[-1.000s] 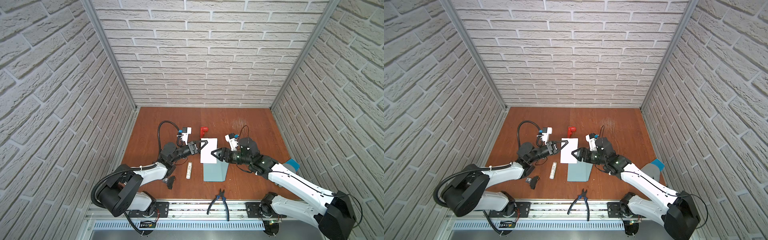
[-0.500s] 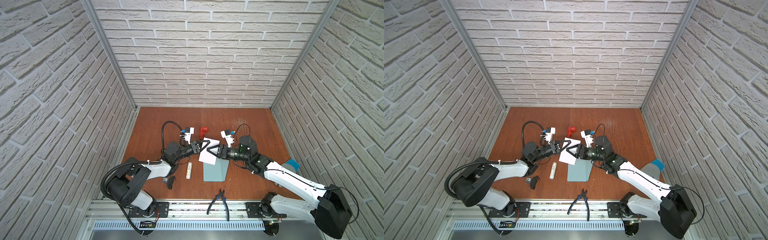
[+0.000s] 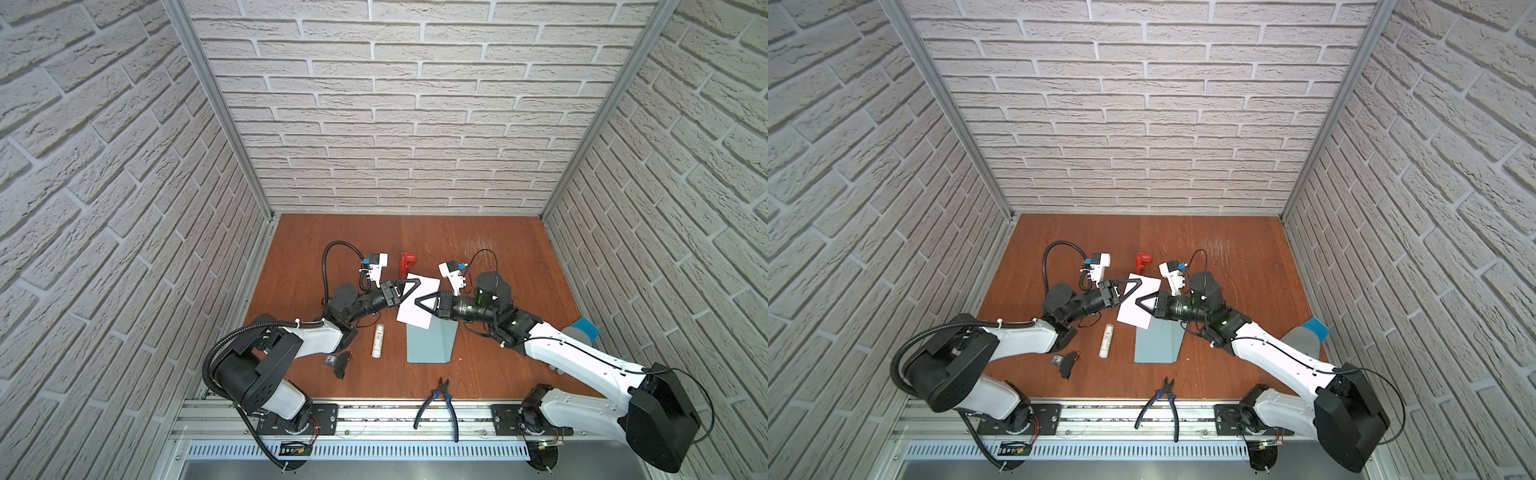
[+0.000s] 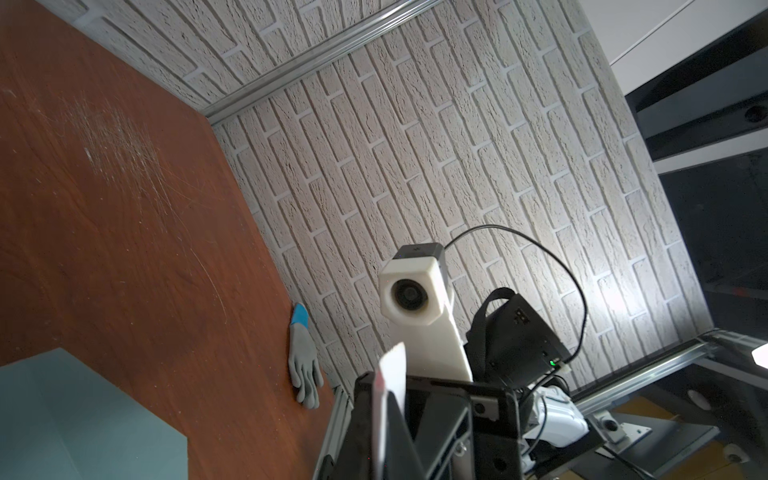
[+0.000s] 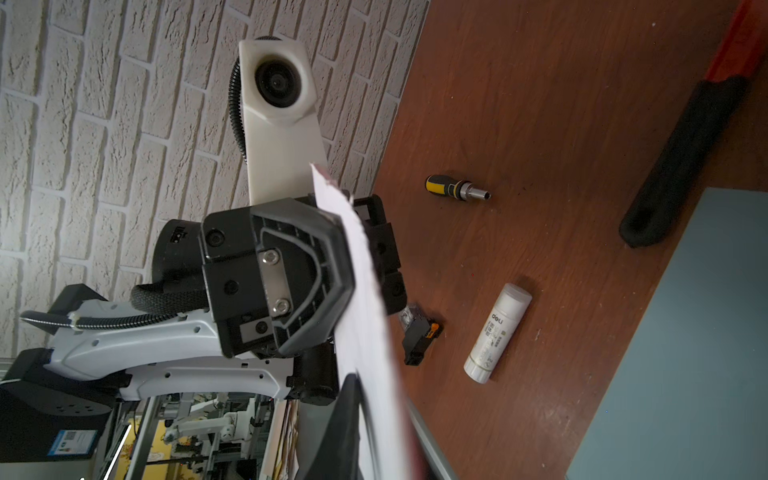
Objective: Place the letter into the envelope and seal it
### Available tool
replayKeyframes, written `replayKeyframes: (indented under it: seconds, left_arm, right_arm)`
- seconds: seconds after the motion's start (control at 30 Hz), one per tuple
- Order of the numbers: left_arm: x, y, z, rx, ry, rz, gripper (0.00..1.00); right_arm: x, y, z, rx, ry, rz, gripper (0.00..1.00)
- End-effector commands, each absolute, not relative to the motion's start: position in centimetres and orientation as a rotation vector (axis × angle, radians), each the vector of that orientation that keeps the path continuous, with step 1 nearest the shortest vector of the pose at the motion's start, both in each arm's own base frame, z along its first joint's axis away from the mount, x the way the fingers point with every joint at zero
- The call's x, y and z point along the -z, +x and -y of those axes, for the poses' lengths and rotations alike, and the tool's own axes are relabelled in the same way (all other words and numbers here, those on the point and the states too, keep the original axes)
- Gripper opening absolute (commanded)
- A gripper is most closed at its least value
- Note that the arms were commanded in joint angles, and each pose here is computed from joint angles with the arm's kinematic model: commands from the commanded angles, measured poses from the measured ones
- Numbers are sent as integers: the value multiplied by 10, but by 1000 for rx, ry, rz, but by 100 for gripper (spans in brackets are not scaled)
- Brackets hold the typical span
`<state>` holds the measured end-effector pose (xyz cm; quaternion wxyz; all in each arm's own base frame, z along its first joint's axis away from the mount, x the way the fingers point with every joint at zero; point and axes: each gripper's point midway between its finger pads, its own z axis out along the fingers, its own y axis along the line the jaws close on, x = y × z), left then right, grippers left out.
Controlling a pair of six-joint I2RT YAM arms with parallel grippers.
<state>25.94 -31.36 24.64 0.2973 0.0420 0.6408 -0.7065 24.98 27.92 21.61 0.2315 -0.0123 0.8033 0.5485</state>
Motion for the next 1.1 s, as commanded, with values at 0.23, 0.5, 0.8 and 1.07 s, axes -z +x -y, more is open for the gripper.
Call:
replayKeyframes:
  seconds: [0.23, 0.5, 0.8, 1.07]
  left_arm:
    - [-225, 269, 289, 1573, 118, -1879, 61]
    - [-160, 253, 261, 945, 264, -2326, 55]
    - [-102, 237, 293, 914, 337, -2522, 38]
    - [-74, 237, 307, 940, 337, -2587, 24]
  right_arm:
    - [-207, 245, -218, -977, -33, -2398, 6]
    - [-168, 231, -162, -564, -48, -2599, 6]
    - [-139, 228, -163, -525, -81, -2703, 6]
    - [-118, 236, -172, -551, -65, -2747, 6]
